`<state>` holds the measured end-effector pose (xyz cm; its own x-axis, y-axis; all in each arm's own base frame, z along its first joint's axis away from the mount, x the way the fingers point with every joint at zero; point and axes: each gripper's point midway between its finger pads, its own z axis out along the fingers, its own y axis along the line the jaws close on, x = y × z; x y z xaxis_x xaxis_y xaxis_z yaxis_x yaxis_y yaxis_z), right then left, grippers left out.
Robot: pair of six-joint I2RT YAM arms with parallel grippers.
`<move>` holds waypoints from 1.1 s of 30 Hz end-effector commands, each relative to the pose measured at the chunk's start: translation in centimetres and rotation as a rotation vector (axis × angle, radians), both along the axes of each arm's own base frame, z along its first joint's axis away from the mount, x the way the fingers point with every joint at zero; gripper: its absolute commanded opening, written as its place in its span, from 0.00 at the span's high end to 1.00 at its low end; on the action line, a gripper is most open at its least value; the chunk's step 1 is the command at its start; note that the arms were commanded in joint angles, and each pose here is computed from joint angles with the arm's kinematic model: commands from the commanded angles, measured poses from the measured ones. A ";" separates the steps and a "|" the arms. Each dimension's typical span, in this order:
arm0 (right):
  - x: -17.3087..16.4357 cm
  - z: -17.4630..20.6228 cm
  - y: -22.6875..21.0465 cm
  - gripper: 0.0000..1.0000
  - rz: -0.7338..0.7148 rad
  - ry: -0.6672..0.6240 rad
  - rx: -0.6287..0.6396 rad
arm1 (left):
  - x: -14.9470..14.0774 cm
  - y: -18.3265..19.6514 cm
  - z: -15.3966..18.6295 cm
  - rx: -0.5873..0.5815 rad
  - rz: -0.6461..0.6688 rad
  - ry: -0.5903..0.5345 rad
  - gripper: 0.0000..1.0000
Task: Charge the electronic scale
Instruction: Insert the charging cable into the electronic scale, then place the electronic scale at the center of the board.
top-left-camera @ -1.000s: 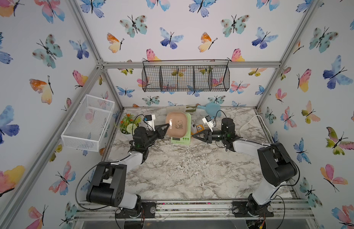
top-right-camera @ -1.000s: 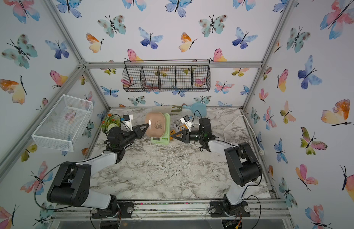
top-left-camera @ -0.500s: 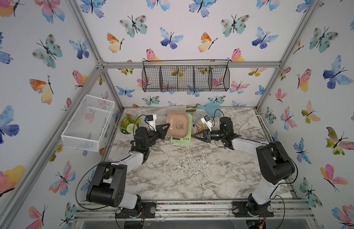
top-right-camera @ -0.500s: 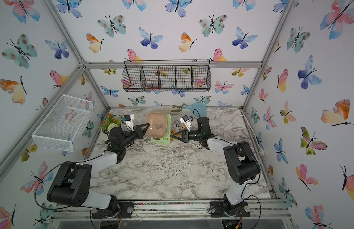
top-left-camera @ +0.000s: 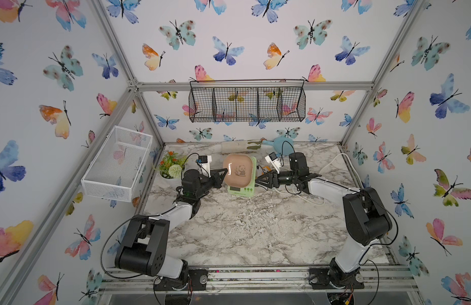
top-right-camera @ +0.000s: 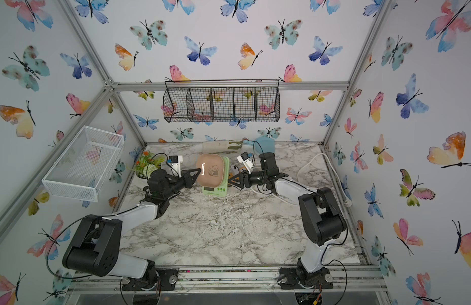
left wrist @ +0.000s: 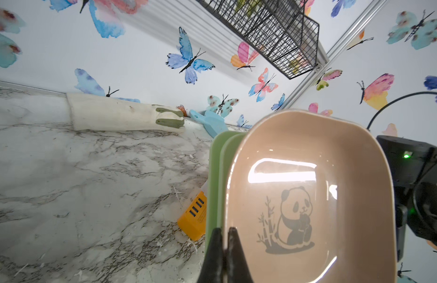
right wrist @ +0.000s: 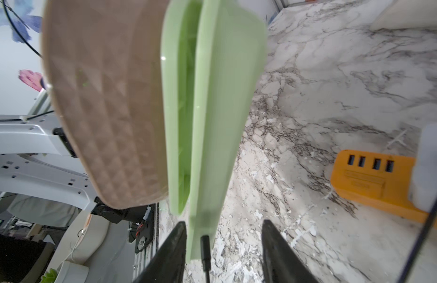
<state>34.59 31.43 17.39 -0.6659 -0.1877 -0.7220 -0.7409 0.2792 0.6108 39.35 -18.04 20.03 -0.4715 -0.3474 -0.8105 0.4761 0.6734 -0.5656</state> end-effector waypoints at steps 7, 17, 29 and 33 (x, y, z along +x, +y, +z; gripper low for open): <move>1.3 -0.7 -2.1 0.40 -0.113 -0.085 -0.209 | 0.9 1.3 -3.3 0.084 0.141 0.169 1.00; 2.7 1.7 -2.4 0.40 -0.190 -0.175 -0.178 | 0.2 2.4 -8.0 0.194 0.273 0.436 1.00; 4.4 3.3 -1.8 0.41 -0.216 -0.214 -0.147 | -1.2 5.2 -11.0 0.268 0.439 0.609 1.00; 4.5 3.2 -1.6 0.42 -0.213 -0.207 -0.147 | -1.3 4.9 -11.4 0.266 0.424 0.625 1.00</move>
